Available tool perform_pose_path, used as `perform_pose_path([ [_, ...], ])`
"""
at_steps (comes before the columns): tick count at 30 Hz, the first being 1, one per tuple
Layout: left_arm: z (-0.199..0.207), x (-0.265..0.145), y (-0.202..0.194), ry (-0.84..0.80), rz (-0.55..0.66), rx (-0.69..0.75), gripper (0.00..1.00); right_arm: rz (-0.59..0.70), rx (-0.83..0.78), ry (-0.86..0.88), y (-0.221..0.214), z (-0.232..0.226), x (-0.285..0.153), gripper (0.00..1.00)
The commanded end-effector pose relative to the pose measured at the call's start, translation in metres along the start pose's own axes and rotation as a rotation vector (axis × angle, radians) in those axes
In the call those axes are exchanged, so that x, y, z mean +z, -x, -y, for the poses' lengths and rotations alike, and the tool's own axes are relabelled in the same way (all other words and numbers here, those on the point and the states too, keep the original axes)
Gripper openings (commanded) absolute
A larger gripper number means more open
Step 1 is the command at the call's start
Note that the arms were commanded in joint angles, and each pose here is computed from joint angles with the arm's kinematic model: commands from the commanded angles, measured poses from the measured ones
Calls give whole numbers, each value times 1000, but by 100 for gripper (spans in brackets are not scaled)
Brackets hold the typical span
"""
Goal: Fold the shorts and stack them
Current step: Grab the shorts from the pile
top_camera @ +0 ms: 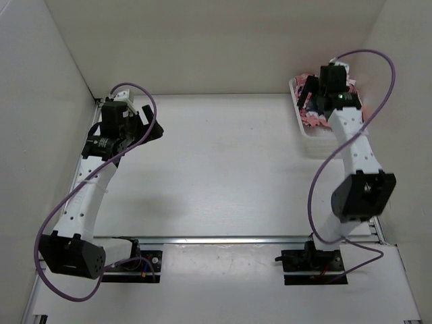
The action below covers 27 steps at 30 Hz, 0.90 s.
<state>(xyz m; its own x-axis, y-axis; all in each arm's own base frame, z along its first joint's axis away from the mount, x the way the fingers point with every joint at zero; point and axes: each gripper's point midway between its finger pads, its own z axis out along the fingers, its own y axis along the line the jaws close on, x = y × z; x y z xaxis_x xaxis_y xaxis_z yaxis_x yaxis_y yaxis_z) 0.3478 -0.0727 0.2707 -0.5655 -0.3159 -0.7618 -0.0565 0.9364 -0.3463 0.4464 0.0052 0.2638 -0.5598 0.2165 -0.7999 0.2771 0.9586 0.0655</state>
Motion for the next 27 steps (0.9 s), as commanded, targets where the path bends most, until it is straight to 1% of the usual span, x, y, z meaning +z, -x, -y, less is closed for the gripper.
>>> perform_pose_path([
  [1, 1, 0, 0, -10, 0, -1, 100, -102, 64, 5, 8, 2, 51, 91],
  [3, 0, 5, 0, -6, -10, 8, 100, -120, 78, -22, 13, 10, 73, 91],
  [4, 0, 5, 1, -6, -10, 8, 100, -122, 78, -22, 17, 6, 95, 91],
  [5, -1, 9, 2, 7, -13, 8, 100, -122, 94, -42, 20, 17, 108, 93],
  [8, -3, 14, 3, 22, -24, 17, 100, -140, 123, -46, 21, 30, 150, 93],
  [9, -6, 18, 2, 35, -30, 16, 100, -170, 137, -51, 9, 34, 169, 93],
  [10, -9, 21, 1, 51, -35, 16, 100, -158, 151, -51, 15, 41, 174, 93],
  [11, -7, 20, 4, 47, -27, 26, 100, -170, 162, -33, 11, 37, 179, 91],
  [12, -9, 24, 2, 53, -39, 26, 100, -201, 169, -39, -2, 44, 191, 88],
  [13, -10, 30, -2, 59, -55, 25, 100, -191, 170, -36, 0, 43, 196, 83],
  [14, -10, 32, -4, 54, -67, 25, 100, -187, 178, -31, 0, 46, 202, 79],
  [15, -8, 35, -7, 45, -80, 13, 100, -215, 159, -36, -12, 48, 212, 77],
  [18, 1, 42, -10, 8, -111, -13, 100, -237, 143, -39, -20, 49, 217, 63],
  [19, 4, 42, -11, 0, -115, -7, 100, -232, 142, -51, -18, 51, 214, 52],
  [20, 10, 44, -13, -9, -121, 2, 100, -246, 138, -76, -25, 56, 213, 27],
  [21, 10, 44, -13, -9, -121, 2, 100, -220, 138, -86, -13, 58, 200, 16],
  [22, 13, 44, -14, -16, -124, 7, 100, -207, 147, -96, -7, 60, 192, 7],
  [23, 13, 41, -14, -16, -124, 7, 100, -183, 157, -103, 2, 61, 182, 0],
  [24, 14, 36, -11, -22, -111, 8, 100, -112, 165, -96, 30, 61, 158, 0],
  [25, 15, 36, -11, -22, -111, -1, 100, -62, 162, -84, 47, 60, 146, 0],
  [26, 17, 31, -8, -27, -97, -16, 100, 29, 173, -63, 82, 57, 114, 0],
  [27, 17, 31, -8, -27, -97, -27, 100, 80, 172, -28, 101, 47, 95, 0],
])
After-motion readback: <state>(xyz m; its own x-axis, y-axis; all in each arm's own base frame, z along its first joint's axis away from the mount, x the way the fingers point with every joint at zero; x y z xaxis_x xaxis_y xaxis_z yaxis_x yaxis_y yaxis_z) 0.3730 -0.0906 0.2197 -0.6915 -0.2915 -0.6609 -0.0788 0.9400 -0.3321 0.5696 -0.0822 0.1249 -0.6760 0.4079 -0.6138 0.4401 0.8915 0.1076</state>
